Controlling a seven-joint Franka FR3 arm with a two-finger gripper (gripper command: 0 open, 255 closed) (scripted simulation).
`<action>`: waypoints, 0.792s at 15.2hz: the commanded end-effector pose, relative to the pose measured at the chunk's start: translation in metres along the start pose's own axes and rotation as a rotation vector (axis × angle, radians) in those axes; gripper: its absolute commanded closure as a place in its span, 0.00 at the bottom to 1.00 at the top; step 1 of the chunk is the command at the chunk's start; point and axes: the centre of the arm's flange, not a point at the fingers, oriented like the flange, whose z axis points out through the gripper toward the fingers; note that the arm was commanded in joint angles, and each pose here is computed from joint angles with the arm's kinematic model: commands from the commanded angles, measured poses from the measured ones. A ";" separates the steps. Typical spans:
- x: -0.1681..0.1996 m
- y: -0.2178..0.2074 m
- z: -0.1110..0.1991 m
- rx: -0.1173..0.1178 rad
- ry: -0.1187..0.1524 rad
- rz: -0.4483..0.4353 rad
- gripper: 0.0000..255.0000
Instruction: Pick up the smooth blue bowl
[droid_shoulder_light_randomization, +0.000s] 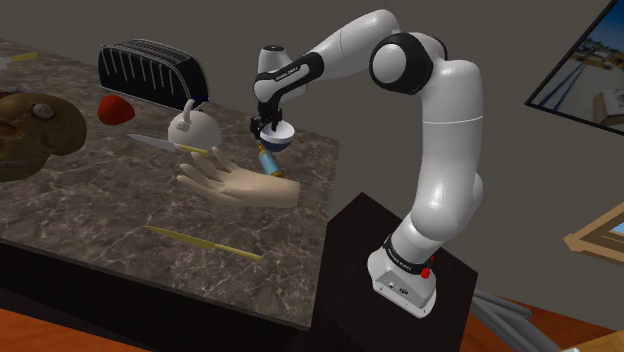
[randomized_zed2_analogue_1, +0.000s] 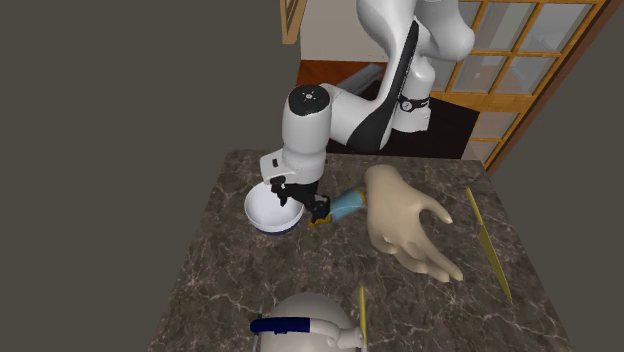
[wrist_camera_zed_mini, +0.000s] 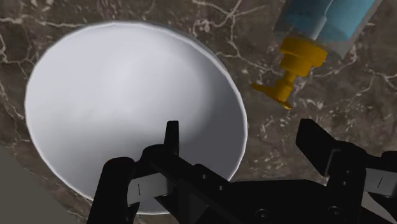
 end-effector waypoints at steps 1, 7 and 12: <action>0.000 0.001 0.014 0.001 -0.018 0.000 0.00; 0.001 0.001 0.028 0.001 -0.018 0.000 1.00; 0.001 0.001 0.028 0.001 -0.018 0.000 1.00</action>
